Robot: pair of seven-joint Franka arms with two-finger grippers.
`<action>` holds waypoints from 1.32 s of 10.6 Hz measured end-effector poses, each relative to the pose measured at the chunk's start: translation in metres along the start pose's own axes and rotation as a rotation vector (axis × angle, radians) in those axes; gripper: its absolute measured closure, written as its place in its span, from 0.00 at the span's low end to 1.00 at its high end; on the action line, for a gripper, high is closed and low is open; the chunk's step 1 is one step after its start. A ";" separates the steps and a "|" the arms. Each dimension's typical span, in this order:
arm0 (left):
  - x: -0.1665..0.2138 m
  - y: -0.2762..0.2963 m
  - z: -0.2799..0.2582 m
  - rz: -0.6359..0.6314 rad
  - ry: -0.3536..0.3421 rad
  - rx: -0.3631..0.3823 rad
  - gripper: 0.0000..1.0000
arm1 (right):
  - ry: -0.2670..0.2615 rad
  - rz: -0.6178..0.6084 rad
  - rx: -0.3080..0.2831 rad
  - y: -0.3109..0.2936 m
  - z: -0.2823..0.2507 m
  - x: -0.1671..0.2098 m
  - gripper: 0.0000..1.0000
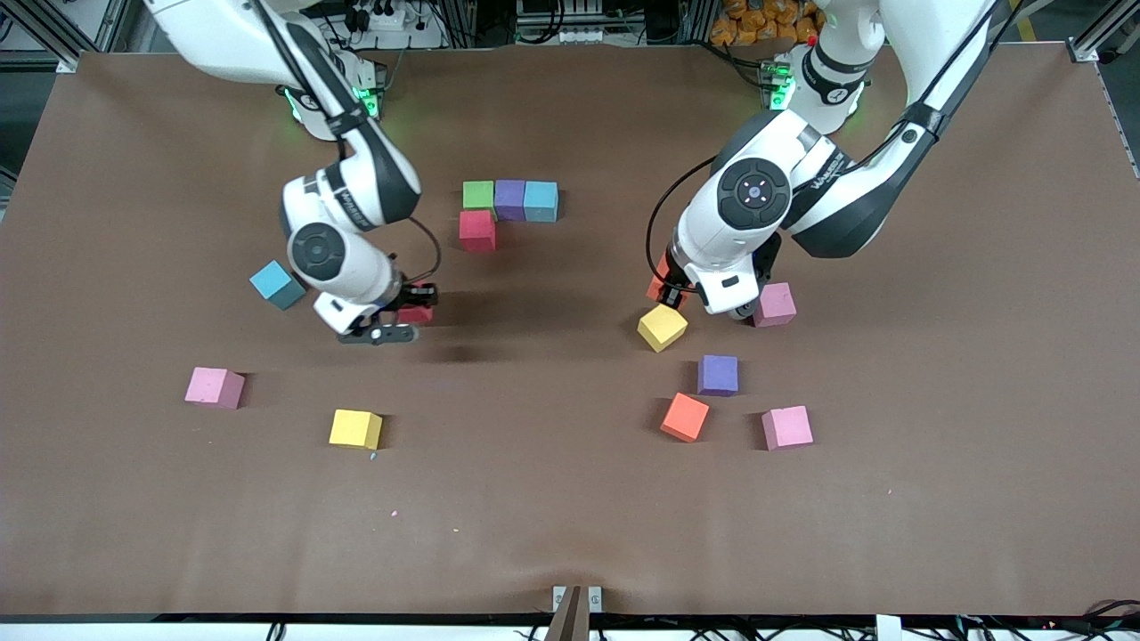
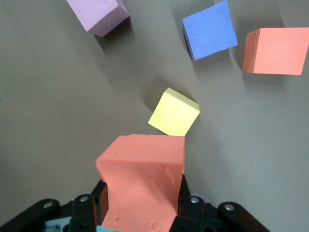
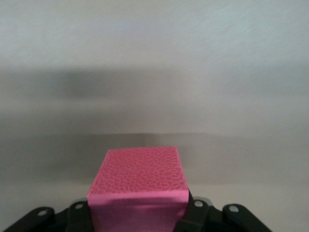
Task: Arrange 11 blocks into digit 3
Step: 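Carry the pink cube to the cube row with the right gripper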
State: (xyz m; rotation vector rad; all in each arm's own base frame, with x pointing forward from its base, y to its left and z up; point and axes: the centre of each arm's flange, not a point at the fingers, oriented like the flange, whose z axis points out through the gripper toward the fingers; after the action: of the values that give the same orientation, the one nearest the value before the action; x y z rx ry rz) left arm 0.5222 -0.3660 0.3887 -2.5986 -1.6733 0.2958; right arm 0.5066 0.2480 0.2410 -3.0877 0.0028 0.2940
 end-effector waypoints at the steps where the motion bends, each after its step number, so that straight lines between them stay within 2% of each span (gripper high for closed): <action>1: 0.003 0.000 0.000 -0.004 0.002 0.006 0.43 | -0.003 0.009 -0.003 -0.021 0.005 -0.009 0.41; 3: 0.008 0.000 0.000 -0.012 0.004 0.015 0.43 | -0.006 0.001 -0.011 -0.052 0.013 -0.019 0.41; 7: 0.008 -0.001 0.000 -0.012 0.004 0.017 0.43 | -0.030 -0.005 -0.028 -0.070 0.035 -0.029 0.41; 9: 0.008 -0.001 0.000 -0.012 0.004 0.016 0.43 | -0.029 -0.010 -0.034 -0.088 0.043 -0.041 0.44; 14: 0.008 0.000 0.000 -0.012 0.004 0.016 0.43 | -0.022 -0.003 -0.034 -0.083 0.066 -0.045 0.44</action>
State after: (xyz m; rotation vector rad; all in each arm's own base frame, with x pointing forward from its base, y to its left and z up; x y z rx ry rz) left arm 0.5253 -0.3582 0.3879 -2.5751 -1.6777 0.3019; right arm 0.4510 0.3335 0.1883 -3.1172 -0.0075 0.3307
